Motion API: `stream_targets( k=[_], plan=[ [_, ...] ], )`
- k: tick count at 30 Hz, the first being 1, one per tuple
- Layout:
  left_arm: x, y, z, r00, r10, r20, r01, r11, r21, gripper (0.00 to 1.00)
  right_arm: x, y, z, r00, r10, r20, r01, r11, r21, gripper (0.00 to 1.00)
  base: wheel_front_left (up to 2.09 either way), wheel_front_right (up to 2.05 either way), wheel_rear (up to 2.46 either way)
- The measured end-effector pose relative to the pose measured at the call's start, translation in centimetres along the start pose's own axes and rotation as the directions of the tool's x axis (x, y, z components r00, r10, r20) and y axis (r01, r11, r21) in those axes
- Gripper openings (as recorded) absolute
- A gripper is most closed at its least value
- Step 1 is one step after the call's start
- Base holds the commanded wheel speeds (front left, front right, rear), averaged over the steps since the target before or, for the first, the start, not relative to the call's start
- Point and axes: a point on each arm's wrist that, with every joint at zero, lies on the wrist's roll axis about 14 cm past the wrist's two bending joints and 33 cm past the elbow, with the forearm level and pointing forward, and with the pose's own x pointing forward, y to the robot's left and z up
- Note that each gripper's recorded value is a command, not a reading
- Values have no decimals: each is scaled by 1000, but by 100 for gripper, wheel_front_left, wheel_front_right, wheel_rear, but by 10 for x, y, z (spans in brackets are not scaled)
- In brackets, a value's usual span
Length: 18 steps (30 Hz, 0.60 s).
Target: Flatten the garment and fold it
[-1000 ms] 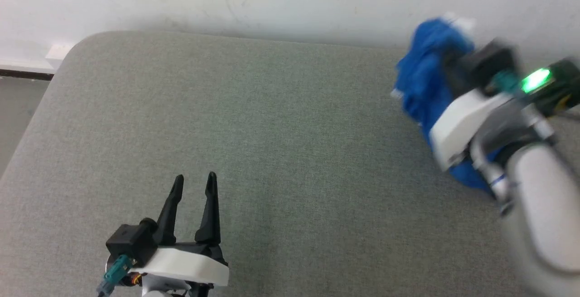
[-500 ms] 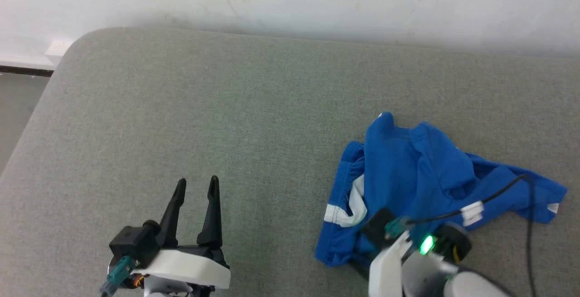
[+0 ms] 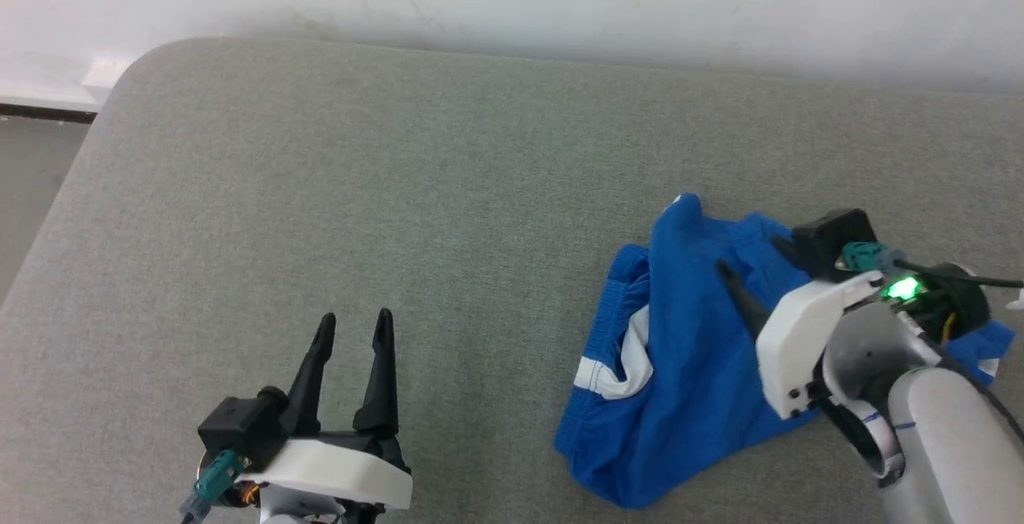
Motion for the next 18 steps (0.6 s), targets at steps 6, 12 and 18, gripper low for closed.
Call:
stream_targets(
  k=[6,12,18],
  plan=[
    [-3,10,-2,999,32,-8,-32,999,2,100,13,-22,-33,988,-74,-134,71,997,-31,100,0,0,0],
    [-6,18,-4,998,62,-17,-61,998,9,100,29,-20,-46,980,-65,-190,58,998,-38,43,0,0,0],
    [-5,22,-7,997,75,-29,-75,997,7,100,41,-28,-39,983,-86,-160,79,996,-49,0,0,0,0]
  ],
)
